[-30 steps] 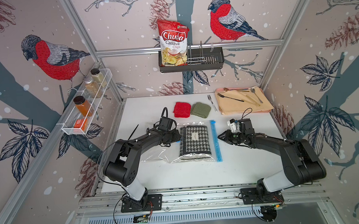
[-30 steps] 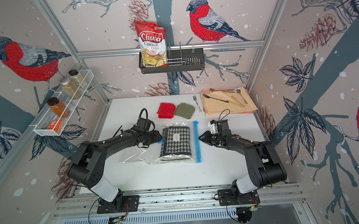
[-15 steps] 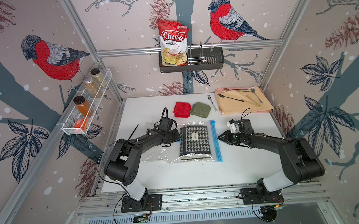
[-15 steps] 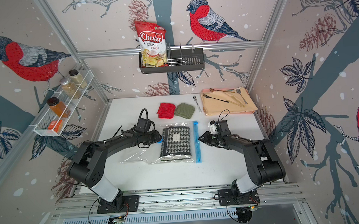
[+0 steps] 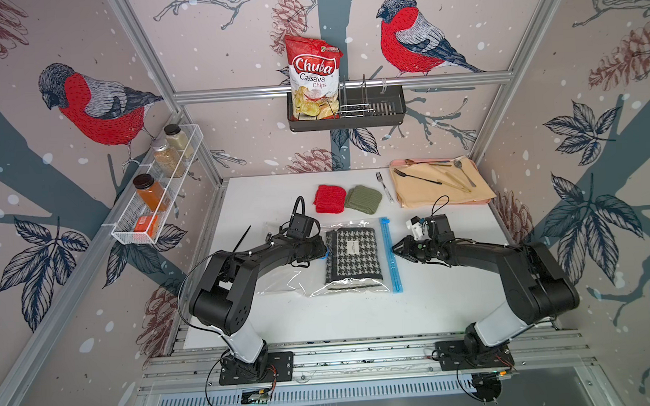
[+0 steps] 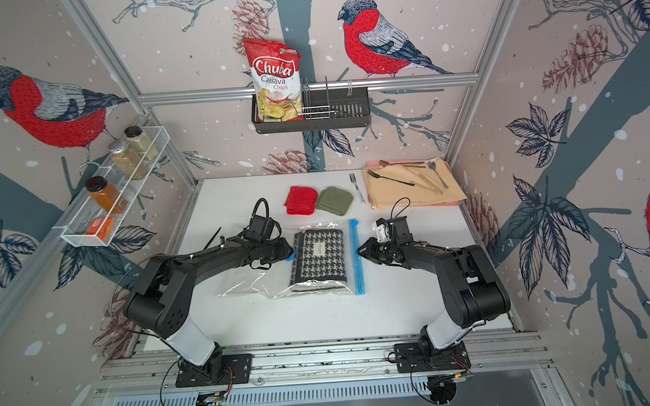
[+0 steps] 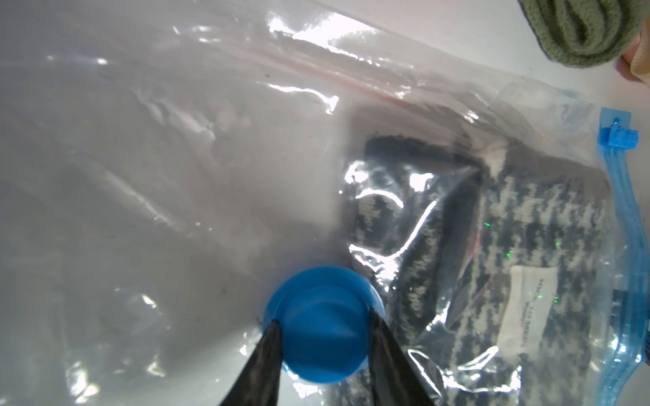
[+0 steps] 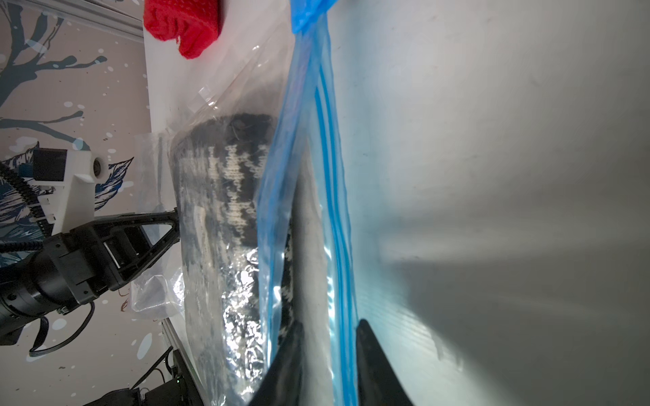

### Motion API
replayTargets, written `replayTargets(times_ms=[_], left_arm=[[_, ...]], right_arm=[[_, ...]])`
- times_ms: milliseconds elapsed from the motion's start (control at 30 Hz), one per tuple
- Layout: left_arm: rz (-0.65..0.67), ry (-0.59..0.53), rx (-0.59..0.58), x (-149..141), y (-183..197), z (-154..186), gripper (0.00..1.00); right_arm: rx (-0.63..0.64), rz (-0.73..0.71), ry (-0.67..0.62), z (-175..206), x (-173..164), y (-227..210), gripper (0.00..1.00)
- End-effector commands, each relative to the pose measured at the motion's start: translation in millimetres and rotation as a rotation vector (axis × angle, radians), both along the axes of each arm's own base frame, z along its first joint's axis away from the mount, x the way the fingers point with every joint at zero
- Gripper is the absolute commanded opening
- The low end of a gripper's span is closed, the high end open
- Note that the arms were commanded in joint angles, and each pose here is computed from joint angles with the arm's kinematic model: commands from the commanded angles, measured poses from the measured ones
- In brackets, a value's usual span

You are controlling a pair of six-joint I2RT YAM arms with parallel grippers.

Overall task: Take the scarf out of the vacuum bag
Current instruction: Take out the scarf from the vacuum bag.

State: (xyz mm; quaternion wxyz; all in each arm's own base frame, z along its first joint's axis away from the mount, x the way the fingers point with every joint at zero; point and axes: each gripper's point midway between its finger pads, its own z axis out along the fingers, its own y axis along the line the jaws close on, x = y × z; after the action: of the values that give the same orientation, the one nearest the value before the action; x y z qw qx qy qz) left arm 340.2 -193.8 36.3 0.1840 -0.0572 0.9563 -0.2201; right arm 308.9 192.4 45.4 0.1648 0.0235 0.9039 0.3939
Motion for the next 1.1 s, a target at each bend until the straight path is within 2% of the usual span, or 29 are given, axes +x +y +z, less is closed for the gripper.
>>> replayTargets(times_ms=[0,233,400,867,1067], left_arm=[[-0.008,0.006,-0.015,-4.3,-1.6,-0.4,0.2],[-0.01,0.018,-0.022,-10.7,-0.6,-6.8,0.12],[-0.009,0.022,-0.026,-12.7,-0.5,-9.3,0.11],[-0.006,0.032,-0.024,-16.7,0.9,-13.9,0.11],[-0.005,0.035,-0.025,-17.6,1.2,-14.7,0.12]], right_arm=[[0.024,0.02,-0.01,1.4,3.4,8.4,0.27],[0.079,0.055,-0.002,-0.9,0.5,22.8,0.27],[0.156,0.101,-0.002,5.7,-3.5,36.7,0.32],[0.35,0.17,0.03,19.7,-19.1,49.9,0.65],[0.333,0.156,0.046,12.3,-14.5,51.0,0.63]])
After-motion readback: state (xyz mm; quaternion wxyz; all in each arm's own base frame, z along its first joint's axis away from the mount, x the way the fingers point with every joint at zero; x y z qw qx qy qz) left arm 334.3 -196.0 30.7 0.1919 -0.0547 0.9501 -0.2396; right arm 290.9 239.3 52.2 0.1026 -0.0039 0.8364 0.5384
